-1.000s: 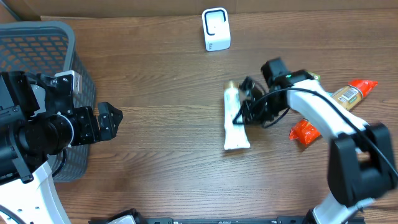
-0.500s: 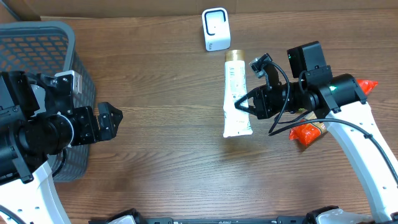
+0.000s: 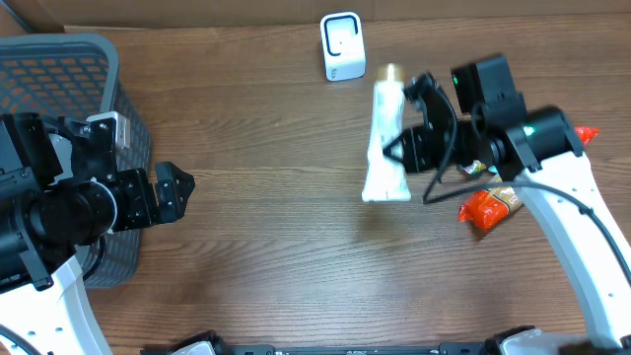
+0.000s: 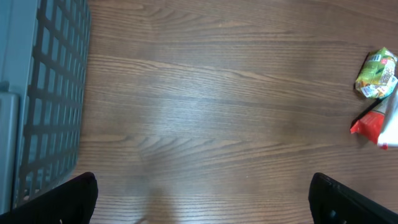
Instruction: Scan the item barcode
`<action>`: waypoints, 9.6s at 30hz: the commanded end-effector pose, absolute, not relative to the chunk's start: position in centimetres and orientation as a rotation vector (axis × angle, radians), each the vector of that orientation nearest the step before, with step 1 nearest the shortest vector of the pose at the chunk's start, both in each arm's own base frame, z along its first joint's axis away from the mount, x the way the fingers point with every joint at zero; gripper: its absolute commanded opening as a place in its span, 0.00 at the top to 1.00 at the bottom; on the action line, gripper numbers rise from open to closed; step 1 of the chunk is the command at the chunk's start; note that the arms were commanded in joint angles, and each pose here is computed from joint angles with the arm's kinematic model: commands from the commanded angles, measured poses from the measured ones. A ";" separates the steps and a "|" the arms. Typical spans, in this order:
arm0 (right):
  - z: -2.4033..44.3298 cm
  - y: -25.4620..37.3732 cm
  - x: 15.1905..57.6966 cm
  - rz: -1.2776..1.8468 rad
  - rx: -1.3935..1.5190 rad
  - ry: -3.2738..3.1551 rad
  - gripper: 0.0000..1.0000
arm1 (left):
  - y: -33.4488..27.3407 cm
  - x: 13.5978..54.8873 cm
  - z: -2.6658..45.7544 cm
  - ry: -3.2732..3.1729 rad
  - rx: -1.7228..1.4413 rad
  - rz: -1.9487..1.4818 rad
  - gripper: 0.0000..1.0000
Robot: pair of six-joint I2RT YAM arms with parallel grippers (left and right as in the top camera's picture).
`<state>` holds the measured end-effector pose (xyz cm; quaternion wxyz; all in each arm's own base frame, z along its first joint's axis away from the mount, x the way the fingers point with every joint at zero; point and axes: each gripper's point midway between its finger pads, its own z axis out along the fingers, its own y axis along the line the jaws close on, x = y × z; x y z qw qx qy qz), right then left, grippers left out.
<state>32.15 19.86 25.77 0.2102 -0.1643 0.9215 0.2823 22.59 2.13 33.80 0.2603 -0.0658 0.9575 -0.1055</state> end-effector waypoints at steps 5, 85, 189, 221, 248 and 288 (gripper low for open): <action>28.4 18.5 42.5 0.072 -0.320 2.434 0.96 | 2.3 22.7 33.7 2.594 -0.174 -0.283 0.00; 20.0 1.7 38.7 0.158 0.726 2.795 0.96 | 2.3 22.7 33.7 2.594 -0.174 -0.283 0.00; 33.7 4.6 21.0 0.543 0.022 2.566 0.00 | 2.3 22.7 33.7 2.595 -0.174 -0.283 0.00; 41.7 4.8 23.0 0.256 -0.224 1.755 0.00 | 2.3 22.7 33.7 2.595 -0.174 -0.283 0.00; 28.0 7.4 21.5 0.258 -0.347 1.188 0.00 | 2.3 22.7 33.7 2.595 -0.174 -0.283 0.00; 17.4 7.1 23.4 0.294 -0.313 1.556 0.00 | 2.3 22.7 33.7 2.596 -0.175 -0.284 0.00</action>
